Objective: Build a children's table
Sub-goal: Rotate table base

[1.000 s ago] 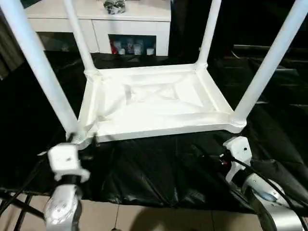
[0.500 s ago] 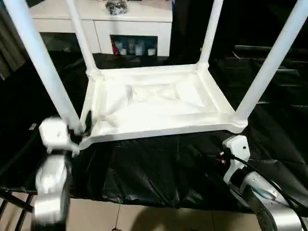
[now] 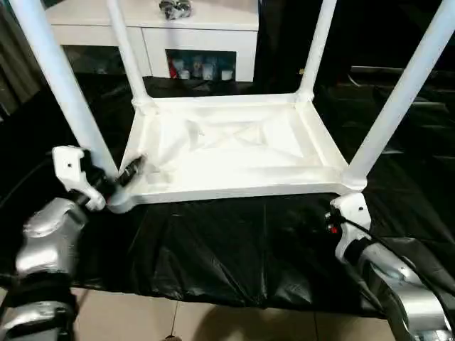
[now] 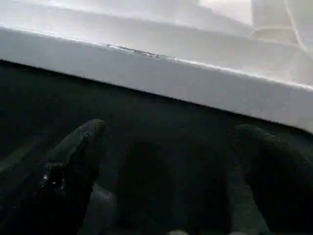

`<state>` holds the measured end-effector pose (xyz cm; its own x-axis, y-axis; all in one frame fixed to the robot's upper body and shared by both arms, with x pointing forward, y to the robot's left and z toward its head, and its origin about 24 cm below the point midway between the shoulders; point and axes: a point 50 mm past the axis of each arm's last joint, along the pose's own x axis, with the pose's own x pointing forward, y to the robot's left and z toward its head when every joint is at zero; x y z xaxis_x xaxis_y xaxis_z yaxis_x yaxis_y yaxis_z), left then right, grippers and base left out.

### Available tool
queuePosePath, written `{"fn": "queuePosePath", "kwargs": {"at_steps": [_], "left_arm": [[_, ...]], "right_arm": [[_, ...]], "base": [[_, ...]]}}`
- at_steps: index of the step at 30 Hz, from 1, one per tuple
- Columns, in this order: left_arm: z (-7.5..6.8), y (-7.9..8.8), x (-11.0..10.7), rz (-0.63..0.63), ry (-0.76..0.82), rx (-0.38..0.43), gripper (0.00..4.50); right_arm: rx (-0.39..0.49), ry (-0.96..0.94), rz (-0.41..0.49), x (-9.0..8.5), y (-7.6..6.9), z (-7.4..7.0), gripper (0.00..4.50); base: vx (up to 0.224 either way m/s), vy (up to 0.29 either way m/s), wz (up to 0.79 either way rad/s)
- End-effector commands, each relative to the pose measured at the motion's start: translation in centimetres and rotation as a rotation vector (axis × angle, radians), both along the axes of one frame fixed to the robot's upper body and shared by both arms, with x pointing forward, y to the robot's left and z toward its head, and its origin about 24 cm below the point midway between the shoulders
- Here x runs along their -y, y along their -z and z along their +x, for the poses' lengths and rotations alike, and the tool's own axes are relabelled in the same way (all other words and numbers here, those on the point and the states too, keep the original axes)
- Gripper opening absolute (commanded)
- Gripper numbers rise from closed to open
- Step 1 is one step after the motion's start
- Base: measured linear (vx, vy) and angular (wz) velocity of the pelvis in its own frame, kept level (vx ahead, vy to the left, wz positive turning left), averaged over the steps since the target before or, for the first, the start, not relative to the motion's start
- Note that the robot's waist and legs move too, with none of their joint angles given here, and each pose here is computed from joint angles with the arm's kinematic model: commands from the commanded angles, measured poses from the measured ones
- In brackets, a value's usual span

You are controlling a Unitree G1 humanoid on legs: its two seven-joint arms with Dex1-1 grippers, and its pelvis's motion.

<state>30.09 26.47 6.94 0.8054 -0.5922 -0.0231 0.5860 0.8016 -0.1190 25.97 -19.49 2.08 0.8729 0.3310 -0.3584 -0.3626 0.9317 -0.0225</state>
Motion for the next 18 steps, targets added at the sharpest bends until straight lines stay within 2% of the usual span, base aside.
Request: {"fn": "queuePosePath", "kwargs": {"at_steps": [1, 5, 8, 9, 12, 14, 16, 18], "left_arm": [[-0.4, 0.3, 1.8, -0.011, 0.183, -0.037, 4.46], [-0.8, -0.1, 3.2, -0.042, 0.317, -0.056, 4.46], [-1.5, -0.2, 4.4, -0.066, 0.413, -0.078, 4.46], [-2.7, -0.2, 6.1, -0.075, 0.537, -0.102, 4.46], [-4.2, -0.1, 7.9, -0.101, 0.652, -0.128, 4.46], [-6.0, 0.1, 10.1, -0.147, 0.760, -0.154, 4.46], [-6.7, 0.2, 11.3, -0.168, 0.800, -0.161, 4.46], [-7.4, 0.1, 13.2, -0.217, 0.837, -0.154, 4.46]], "right_arm": [[-0.022, 0.020, -0.038, 0.3, 0.5, 0.5, 4.50], [-0.029, 0.027, -0.080, 0.2, 1.4, 1.9, 4.50], [-0.027, 0.050, -0.055, 0.0, 1.5, 2.7, 4.50], [-0.031, 0.061, -0.047, -0.3, 1.7, 3.4, 4.50], [-0.029, 0.049, -0.048, -0.8, 1.9, 3.9, 4.50], [-0.022, 0.024, -0.038, -1.8, 1.9, 4.6, 4.50], [-0.017, 0.007, -0.029, -2.5, 1.8, 5.1, 4.50], [-0.007, -0.035, -0.006, -3.9, 1.5, 5.9, 4.50]], "base": [[0.000, 0.000, 0.00], [0.000, 0.000, 0.00], [0.000, 0.000, 0.00], [0.000, 0.000, 0.00], [0.000, 0.000, 0.00], [0.000, 0.000, 0.00], [0.000, 0.000, 0.00], [0.000, 0.000, 0.00]]}}
